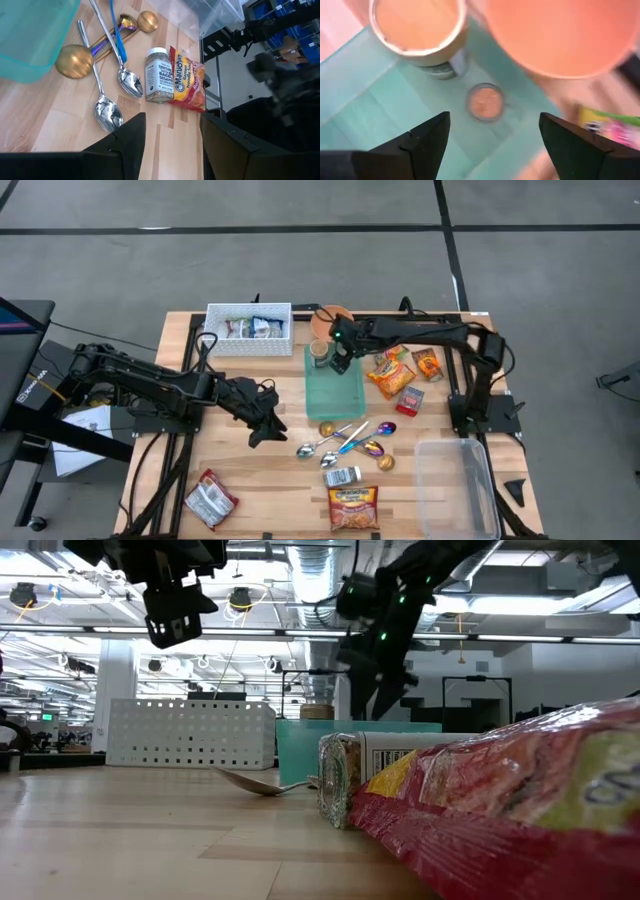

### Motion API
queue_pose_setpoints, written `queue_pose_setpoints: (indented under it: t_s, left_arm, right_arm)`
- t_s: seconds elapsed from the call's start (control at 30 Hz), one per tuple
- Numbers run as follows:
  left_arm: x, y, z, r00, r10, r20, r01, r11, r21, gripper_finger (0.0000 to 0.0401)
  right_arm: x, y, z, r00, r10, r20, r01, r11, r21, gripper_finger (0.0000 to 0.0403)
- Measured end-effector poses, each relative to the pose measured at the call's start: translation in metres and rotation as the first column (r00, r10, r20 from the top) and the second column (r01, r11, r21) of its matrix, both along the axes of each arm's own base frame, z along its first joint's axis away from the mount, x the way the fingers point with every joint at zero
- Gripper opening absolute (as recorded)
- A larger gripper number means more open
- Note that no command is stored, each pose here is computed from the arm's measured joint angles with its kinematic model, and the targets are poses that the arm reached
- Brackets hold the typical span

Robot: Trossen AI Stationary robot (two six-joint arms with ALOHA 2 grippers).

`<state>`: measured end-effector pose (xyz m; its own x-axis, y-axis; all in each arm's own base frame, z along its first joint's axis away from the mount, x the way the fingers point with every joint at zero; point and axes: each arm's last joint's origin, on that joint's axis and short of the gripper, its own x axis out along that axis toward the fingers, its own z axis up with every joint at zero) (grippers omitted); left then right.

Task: Pick & Place Food Item
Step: Put the left silver spoon into the transparent bin

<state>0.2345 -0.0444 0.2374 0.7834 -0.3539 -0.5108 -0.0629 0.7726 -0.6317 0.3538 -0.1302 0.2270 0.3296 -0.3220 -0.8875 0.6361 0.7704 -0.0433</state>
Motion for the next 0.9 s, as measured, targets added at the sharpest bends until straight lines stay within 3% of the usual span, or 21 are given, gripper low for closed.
queue_pose_setpoints:
  t_s: [0.47, 0.77, 0.9]
  left_arm:
    - [0.000, 0.001, 0.000, 0.999, -0.016, 0.030, 0.013, 0.997, 0.082, 0.0182]
    - [0.000, -0.002, 0.000, 0.997, -0.060, 0.053, 0.051, 0.987, 0.150, 0.0182]
    - [0.000, -0.011, -0.004, 0.997, -0.080, 0.025, 0.076, 0.989, 0.126, 0.0182]
  right_arm:
    - [-0.058, 0.046, 0.098, 0.986, 0.033, 0.166, -0.026, 0.999, -0.045, 0.0301]
    - [-0.086, 0.084, 0.122, 0.978, 0.022, 0.206, -0.024, 1.000, 0.004, 0.0301]
    - [-0.093, 0.099, 0.123, 0.982, 0.012, 0.186, -0.018, 0.999, 0.030, 0.0301]
